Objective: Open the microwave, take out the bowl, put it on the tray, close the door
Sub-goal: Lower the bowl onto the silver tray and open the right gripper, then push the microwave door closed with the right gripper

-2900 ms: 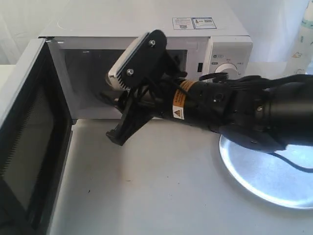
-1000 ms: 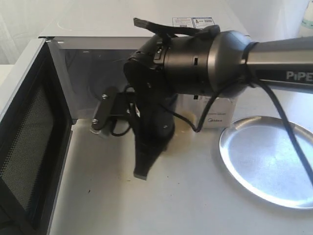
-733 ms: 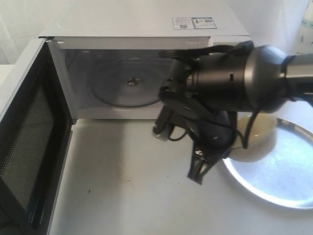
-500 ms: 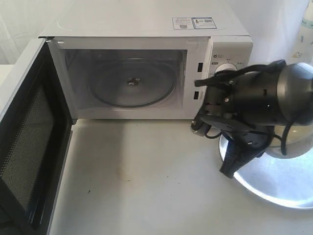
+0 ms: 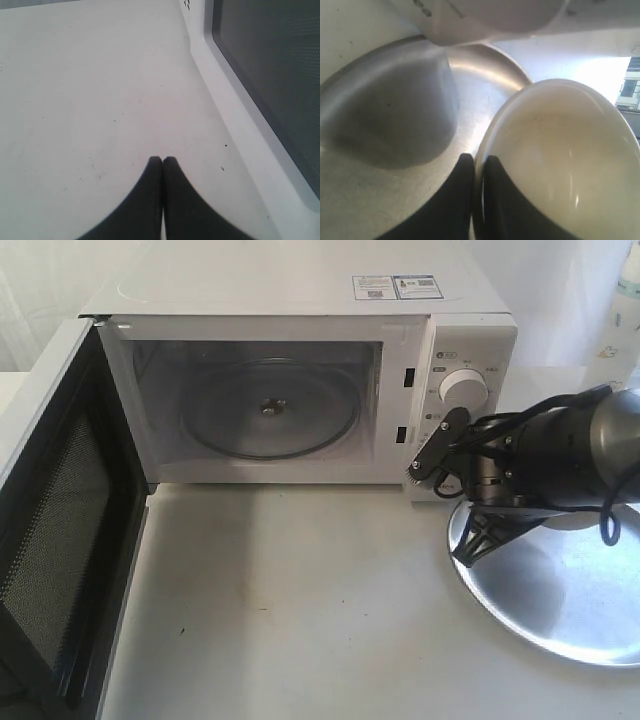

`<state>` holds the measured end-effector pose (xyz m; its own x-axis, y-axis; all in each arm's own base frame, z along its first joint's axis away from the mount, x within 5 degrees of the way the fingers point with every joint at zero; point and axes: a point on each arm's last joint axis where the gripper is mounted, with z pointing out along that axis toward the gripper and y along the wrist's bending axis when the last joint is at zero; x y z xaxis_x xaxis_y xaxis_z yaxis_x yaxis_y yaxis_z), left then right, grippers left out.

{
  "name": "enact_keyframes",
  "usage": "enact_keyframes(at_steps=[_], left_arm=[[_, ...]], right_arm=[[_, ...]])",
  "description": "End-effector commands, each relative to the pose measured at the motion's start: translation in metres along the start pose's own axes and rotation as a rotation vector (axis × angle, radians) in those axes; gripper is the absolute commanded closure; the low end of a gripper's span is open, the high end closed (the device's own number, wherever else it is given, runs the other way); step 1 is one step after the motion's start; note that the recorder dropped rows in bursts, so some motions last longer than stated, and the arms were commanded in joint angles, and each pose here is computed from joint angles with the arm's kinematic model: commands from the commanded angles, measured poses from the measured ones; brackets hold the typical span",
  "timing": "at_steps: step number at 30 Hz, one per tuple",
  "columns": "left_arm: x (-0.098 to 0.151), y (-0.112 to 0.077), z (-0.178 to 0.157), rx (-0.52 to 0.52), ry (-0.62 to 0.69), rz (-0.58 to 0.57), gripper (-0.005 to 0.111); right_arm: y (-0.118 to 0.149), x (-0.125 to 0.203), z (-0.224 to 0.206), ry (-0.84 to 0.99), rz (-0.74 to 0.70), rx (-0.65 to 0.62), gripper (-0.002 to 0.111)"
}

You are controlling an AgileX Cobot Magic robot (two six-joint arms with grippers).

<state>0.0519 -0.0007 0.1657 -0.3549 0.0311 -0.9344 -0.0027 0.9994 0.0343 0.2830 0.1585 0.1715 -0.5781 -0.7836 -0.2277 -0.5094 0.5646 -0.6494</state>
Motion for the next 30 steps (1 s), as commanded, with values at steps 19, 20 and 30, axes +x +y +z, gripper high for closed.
enact_keyframes(at_steps=[19,20,30], left_arm=[[-0.001,-0.001,0.000,0.008,-0.003,-0.006,0.107],[-0.001,-0.001,0.000,0.008,-0.003,-0.006,0.107],[-0.001,-0.001,0.000,0.008,-0.003,-0.006,0.107]], right_arm=[[-0.030,-0.010,-0.063,-0.215,0.164,0.086,0.108],[-0.029,-0.016,-0.081,-0.296,0.171,0.061,0.108],[0.052,-0.114,-0.290,-1.530,-0.368,-0.521,0.108]])
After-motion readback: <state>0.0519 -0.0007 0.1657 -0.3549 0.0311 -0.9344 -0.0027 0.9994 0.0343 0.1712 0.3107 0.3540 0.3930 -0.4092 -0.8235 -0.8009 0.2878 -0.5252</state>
